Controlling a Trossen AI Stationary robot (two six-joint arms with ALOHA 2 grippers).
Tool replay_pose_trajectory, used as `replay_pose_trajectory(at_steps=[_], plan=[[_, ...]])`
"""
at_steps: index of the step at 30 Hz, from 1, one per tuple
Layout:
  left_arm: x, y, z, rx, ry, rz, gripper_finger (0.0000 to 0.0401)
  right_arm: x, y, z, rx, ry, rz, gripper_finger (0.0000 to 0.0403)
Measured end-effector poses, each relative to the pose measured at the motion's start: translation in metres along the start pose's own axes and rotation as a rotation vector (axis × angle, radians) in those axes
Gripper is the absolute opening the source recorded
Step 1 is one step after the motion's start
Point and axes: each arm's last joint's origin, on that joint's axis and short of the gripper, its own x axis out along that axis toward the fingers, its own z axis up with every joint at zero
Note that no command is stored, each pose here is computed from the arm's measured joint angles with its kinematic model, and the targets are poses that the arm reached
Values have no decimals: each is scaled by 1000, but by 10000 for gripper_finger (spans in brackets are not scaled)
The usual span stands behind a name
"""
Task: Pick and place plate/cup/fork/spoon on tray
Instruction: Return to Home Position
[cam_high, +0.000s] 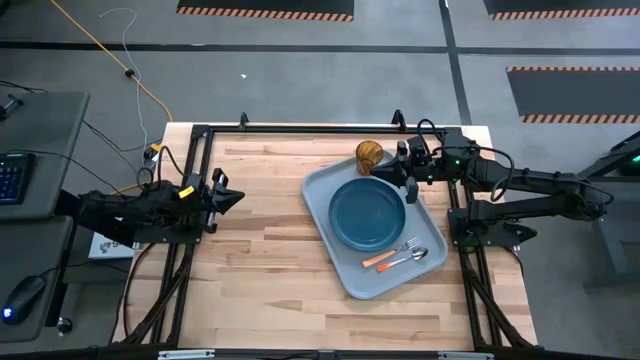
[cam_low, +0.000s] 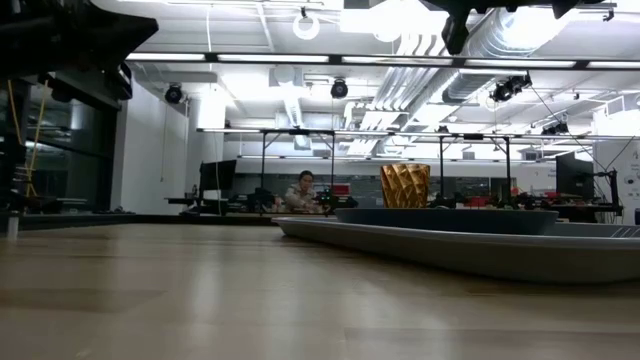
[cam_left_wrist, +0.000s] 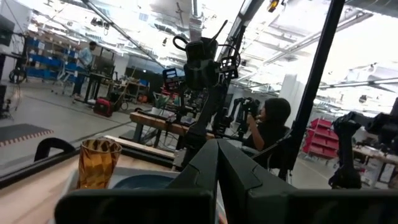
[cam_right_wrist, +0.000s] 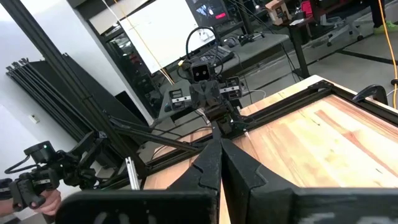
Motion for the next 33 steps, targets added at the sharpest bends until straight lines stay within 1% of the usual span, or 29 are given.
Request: replay_pose_trajectory(at_steps=[6, 17, 19, 24, 28, 31, 33], plan=[[0, 0, 0, 10, 1, 0, 0, 0, 1, 0, 2, 10, 20, 0], [0, 0, -2, 12, 19, 4, 0, 0, 1, 0, 0, 11, 24, 0], [0, 1, -5, 17, 52, 7, 0, 0, 1, 0, 0, 12, 24, 0], [-2, 4, -18, 33, 194, 8, 0, 0, 1, -2, 3, 33, 43, 0], [-4, 4, -26, 38, 280, -16, 0, 0, 1, -3, 7, 55, 63, 0], [-4, 3, -27, 50, 303, -62, 0, 0, 1, -3, 8, 59, 63, 0], [-4, 3, -27, 55, 304, -68, 0, 0, 1, -3, 9, 59, 63, 0]])
